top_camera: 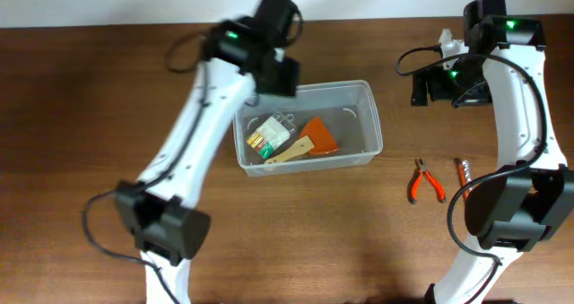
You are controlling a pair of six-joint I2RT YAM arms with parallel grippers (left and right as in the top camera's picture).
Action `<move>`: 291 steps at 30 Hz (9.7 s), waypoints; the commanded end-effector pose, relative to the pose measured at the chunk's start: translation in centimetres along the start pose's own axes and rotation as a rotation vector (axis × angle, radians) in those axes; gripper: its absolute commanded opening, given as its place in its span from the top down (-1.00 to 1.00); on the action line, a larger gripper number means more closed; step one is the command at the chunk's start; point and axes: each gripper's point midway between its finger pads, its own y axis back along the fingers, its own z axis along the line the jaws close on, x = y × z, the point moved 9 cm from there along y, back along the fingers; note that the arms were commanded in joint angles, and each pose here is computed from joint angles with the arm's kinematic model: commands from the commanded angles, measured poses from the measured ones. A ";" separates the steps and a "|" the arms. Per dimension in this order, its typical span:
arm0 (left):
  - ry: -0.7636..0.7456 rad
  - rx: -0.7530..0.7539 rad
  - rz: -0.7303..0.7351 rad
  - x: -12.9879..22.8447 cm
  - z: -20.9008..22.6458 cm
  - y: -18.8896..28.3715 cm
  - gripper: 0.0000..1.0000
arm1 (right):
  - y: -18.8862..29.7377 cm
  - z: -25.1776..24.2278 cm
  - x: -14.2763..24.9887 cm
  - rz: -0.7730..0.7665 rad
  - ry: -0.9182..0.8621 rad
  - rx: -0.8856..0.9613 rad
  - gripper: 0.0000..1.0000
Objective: Pack container
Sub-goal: 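Release the blister pack and raise the left gripper away, then move the right gripper down toward the red pliers and socket strip, then lower the right gripper onto the red pliers' handles and grasp, then lift the pliers with the right gripper and carry them over the box, then lower the pliers into the box, open the right gripper, withdraw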
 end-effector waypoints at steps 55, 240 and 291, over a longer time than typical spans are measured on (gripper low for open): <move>0.508 -0.356 -0.059 1.0 22.1 7.5 -0.99 | 3.0 0.8 13.1 -0.012 -0.244 0.141 -0.97; 0.508 -0.356 -0.059 1.0 22.1 7.5 -0.99 | 1.7 14.8 3.4 -0.097 0.105 -0.026 0.92; 0.508 -0.356 -0.059 1.0 22.1 7.5 -0.99 | 2.9 17.8 0.6 -0.176 0.068 0.045 -0.02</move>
